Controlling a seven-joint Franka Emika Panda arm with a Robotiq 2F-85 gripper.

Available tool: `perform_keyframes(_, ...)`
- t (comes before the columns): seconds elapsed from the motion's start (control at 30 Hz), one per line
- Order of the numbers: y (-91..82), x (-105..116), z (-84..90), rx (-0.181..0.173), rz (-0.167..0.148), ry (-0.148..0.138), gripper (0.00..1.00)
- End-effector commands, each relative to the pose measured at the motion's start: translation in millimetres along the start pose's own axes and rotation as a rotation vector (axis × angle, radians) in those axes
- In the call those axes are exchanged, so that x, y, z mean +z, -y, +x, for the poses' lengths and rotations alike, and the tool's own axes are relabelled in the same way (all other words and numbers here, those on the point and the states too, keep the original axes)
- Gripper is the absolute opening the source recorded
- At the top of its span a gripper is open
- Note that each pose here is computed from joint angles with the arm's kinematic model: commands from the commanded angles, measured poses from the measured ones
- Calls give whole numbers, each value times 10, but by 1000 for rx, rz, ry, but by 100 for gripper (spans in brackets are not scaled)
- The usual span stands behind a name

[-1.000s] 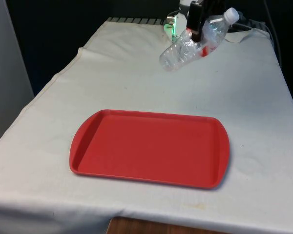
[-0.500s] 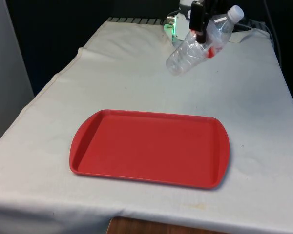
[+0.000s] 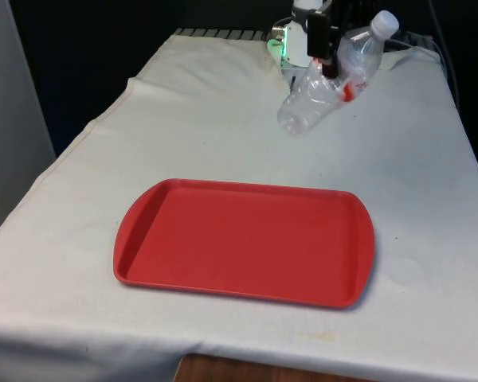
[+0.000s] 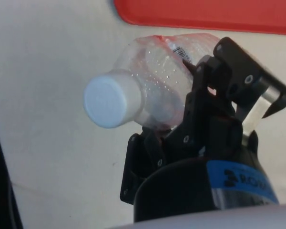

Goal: Place the bottle upright on the tray.

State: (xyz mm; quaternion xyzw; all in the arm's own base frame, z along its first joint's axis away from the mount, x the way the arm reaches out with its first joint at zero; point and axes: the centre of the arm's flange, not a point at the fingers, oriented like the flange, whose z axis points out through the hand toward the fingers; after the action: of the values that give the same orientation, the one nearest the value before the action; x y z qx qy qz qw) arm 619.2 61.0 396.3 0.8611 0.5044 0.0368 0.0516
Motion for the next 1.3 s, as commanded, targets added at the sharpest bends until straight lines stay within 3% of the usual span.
perform_keyframes(0.0,-43,16,-5,4,3,-21,0)
perform_keyframes(0.2,-130,44,-42,19,10,-74,0)
perform_keyframes(0.23,-115,55,-46,20,12,-59,0)
perform_keyframes(0.27,-149,48,-60,22,11,-88,0)
perform_keyframes(0.33,-162,45,-71,24,11,-95,0)
perform_keyframes(0.5,-212,43,-132,32,14,-144,0)
perform_keyframes(0.53,-209,46,-138,34,20,-129,0)
perform_keyframes(0.57,-232,42,-159,35,13,-160,0)
perform_keyframes(0.8,-299,47,-221,40,12,-222,0)
perform_keyframes(0.83,-284,56,-219,40,19,-203,0)
perform_keyframes(0.87,-311,51,-228,41,12,-229,0)
perform_keyframes(1.07,-392,66,-262,47,6,-283,0)
perform_keyframes(1.1,-405,80,-268,48,6,-290,0)
perform_keyframes(1.13,-381,73,-278,49,10,-276,0)
perform_keyframes(1.17,-416,92,-275,49,7,-295,0)
perform_keyframes(1.27,-449,163,-281,49,8,-312,0)
